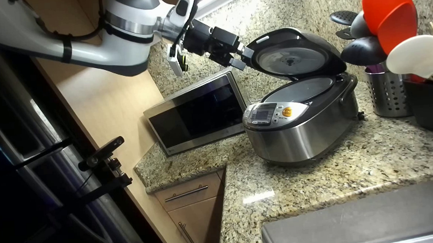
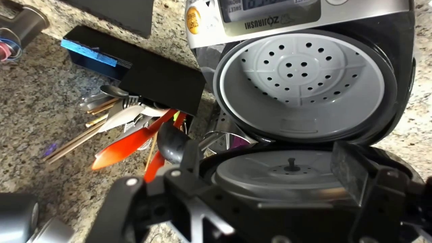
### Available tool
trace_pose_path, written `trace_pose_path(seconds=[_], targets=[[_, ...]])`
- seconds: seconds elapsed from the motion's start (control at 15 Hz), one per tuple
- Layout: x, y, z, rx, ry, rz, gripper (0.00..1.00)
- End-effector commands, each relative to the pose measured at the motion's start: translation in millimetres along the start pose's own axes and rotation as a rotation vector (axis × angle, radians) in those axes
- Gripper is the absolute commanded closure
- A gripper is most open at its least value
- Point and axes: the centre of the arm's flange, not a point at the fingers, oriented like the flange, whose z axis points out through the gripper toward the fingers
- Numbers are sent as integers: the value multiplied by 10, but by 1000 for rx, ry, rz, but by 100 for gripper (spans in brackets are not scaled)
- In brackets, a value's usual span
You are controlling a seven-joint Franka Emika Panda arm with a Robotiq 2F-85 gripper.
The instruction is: Open the lid of the cooker wider
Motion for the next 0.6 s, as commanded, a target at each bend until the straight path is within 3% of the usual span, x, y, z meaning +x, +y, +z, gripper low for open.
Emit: trace_pose_path(seconds=[0.0,0.53], targets=[[31,-82,101,-29,-11,9,0],[104,-279,468,-45,-11,-5,0]])
